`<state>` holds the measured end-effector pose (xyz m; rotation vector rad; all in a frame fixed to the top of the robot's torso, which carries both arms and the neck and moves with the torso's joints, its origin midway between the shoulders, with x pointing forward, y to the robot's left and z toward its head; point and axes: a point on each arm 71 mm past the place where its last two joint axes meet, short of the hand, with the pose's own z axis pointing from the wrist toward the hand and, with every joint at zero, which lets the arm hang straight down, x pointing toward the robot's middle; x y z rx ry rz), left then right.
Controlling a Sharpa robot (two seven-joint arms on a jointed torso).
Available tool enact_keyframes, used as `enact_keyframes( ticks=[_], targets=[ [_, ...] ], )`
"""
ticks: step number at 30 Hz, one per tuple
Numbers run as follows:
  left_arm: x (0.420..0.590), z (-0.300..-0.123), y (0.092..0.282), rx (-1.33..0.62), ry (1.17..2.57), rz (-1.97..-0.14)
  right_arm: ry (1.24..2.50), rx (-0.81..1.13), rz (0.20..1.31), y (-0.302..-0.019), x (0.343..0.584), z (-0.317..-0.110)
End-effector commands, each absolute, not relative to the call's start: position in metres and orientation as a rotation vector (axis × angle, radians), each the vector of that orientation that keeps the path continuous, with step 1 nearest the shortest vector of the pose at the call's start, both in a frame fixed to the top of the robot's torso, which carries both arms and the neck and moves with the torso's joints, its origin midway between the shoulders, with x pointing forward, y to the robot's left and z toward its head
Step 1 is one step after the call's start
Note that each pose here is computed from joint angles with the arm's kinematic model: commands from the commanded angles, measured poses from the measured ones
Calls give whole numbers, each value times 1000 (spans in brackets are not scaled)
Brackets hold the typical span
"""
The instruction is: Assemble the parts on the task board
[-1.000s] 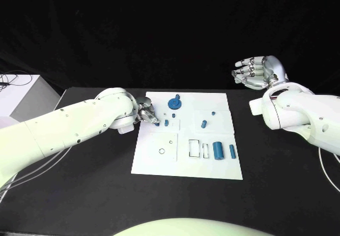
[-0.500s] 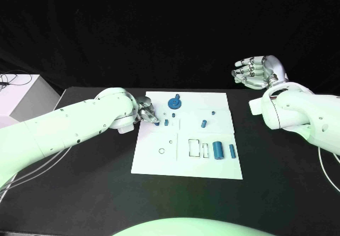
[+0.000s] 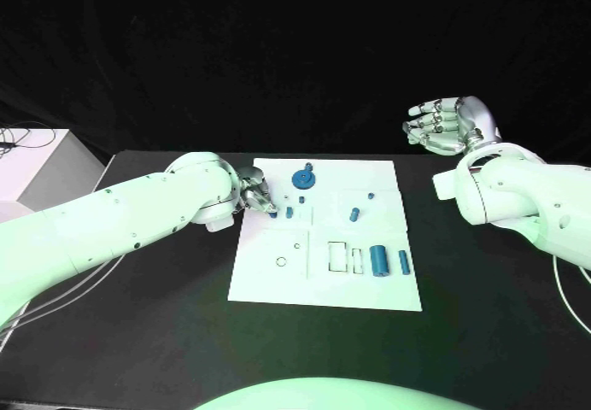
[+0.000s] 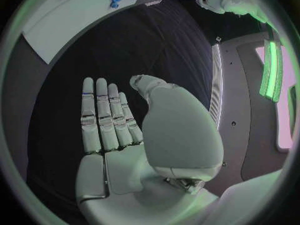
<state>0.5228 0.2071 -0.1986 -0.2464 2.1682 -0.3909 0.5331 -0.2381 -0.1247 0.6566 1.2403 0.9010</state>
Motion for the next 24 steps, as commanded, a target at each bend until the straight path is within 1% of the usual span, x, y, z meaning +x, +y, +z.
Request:
enact_keyframes(
  ticks=[1,14,24],
  targets=[
    [521,-200,203,-225,2180,-410,1239,641,912,-237,533,-125],
    [520,-202,204,-203,2199,-405,1246,644,913,-237,533,-126],
    [522,-198,205,-179,2145,-372,1249,645,914,-237,533,-126]
  ],
)
